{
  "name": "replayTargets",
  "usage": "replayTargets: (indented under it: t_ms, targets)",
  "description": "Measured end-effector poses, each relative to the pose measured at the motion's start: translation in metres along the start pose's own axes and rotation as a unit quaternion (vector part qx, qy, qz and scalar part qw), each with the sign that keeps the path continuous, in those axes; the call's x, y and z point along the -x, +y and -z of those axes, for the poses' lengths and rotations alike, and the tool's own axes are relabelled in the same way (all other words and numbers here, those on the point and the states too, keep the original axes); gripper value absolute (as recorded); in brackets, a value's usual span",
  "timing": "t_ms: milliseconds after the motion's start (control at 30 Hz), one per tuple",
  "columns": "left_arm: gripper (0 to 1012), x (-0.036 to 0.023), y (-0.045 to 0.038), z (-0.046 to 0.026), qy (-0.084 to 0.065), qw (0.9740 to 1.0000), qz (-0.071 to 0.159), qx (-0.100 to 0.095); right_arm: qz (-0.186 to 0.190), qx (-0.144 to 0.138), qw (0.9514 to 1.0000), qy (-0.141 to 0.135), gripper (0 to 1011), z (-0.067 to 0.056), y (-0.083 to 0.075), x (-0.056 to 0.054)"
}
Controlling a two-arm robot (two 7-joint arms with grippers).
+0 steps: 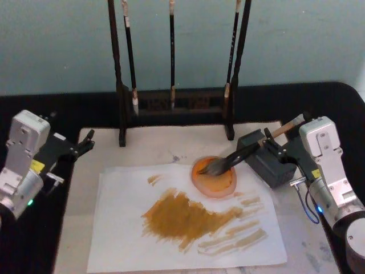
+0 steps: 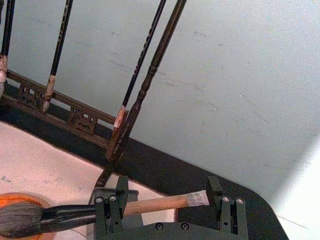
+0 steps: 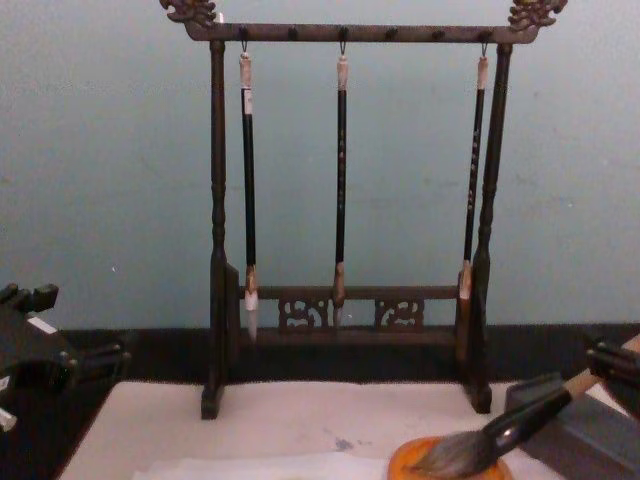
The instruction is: Pick up the brush from the inkstone, write on the paper, then place the brush back to its original position.
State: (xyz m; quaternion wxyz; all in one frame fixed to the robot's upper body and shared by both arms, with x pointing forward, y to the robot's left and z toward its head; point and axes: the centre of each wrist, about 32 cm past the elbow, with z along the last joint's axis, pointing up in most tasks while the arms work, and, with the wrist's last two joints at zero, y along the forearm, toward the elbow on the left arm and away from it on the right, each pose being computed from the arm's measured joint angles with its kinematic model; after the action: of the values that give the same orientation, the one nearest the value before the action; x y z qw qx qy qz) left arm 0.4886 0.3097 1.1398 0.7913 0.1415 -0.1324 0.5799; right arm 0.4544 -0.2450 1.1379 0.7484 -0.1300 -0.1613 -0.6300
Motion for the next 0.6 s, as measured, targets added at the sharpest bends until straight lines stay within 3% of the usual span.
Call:
replayTargets:
  t_ms: [600]
  targets:
    - [1010,0.0000,0.0000,0.0000,0.000,1.0000,0.000,0.000,0.000,0.000,1.0000,0.000,1000,0.0000,0.0000,0.0000]
